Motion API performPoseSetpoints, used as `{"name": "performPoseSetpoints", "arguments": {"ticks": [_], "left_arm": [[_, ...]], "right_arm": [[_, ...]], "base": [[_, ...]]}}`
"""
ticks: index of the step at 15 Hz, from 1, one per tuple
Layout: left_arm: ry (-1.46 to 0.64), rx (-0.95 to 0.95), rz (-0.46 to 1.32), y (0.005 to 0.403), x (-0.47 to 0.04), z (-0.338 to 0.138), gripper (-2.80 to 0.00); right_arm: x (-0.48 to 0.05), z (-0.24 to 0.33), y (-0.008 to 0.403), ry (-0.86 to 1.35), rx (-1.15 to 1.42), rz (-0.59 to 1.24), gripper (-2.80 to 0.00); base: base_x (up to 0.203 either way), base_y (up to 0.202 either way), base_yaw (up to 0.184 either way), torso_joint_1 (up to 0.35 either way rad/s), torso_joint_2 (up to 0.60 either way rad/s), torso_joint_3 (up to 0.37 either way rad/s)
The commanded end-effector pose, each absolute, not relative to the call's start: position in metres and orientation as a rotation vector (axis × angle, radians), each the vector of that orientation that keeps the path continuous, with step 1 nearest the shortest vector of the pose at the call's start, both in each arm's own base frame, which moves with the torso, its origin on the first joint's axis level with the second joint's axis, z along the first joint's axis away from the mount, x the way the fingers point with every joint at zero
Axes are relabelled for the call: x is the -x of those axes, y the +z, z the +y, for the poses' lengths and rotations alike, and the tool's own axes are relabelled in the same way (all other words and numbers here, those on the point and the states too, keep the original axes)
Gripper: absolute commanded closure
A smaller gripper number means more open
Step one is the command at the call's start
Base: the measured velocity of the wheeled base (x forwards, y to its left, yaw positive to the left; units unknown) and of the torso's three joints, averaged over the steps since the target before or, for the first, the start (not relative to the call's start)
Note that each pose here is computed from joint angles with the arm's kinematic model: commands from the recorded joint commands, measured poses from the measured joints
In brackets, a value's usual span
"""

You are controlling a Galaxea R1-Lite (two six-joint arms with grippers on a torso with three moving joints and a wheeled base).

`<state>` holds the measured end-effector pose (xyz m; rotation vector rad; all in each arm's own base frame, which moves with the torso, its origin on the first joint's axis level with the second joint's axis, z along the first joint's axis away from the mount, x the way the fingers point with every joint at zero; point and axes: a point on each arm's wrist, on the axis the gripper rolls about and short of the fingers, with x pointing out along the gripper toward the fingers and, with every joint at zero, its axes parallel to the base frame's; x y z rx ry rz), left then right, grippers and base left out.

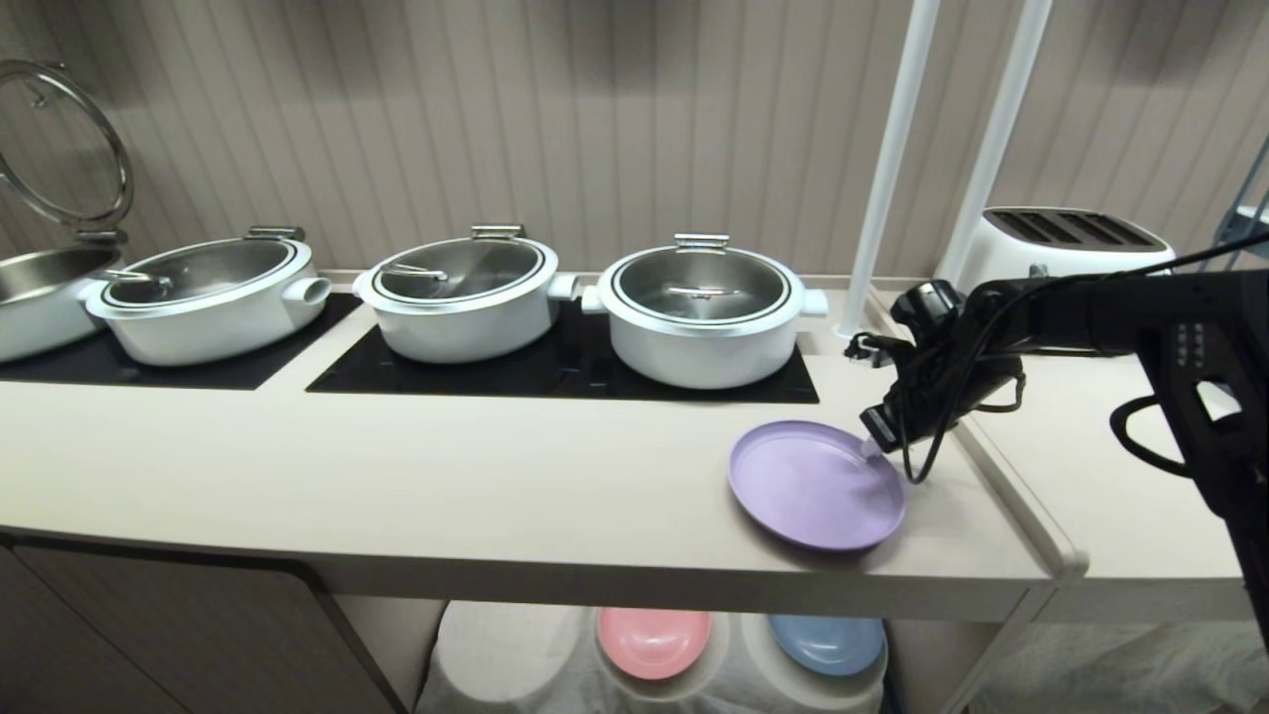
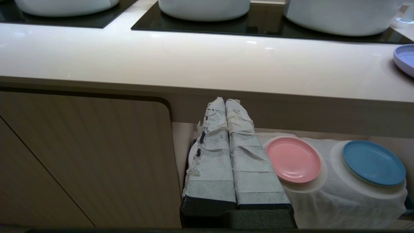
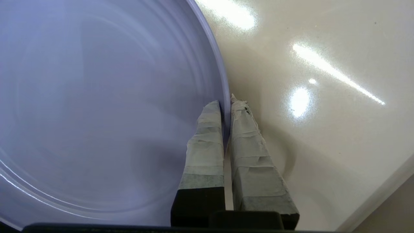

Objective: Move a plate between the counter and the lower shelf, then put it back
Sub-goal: Pick up the plate

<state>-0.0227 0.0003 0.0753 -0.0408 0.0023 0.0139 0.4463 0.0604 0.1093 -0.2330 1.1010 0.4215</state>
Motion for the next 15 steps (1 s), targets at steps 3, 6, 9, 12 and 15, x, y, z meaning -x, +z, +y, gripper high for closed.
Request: {"name": "performPoseSetpoints", "arguments": {"ticks": [3,6,9,12,15], "left_arm": [[0.014,0.041,0.003,0.075,0.023,0.000,0.00],[0.015,0.041,0.003,0.075,0.023,0.000,0.00],[0.014,0.041,0.003,0.075,0.023,0.000,0.00],[0.015,0.041,0.003,0.075,0.023,0.000,0.00],[0.014,0.041,0.003,0.075,0.023,0.000,0.00]], "right_arm": [[-0.440,0.059,0.126,0.377,0.165,1.089,0.00],[-0.434,0.058,0.138,0.349,0.121,1.093,0.00],[-0.423,0.057,0.152,0.317,0.065,1.118,0.00],[-0.411,0.056,0.161,0.274,-0.003,1.128,0.00],[-0.398,0.052,0.169,0.245,-0.047,1.140,0.00]], "base": [[0.000,0.000,0.000,0.000,0.00,0.000],[0.000,0.000,0.000,0.000,0.00,0.000],[0.000,0.000,0.000,0.000,0.00,0.000],[0.000,0.000,0.000,0.000,0.00,0.000],[0.000,0.000,0.000,0.000,0.00,0.000]]}}
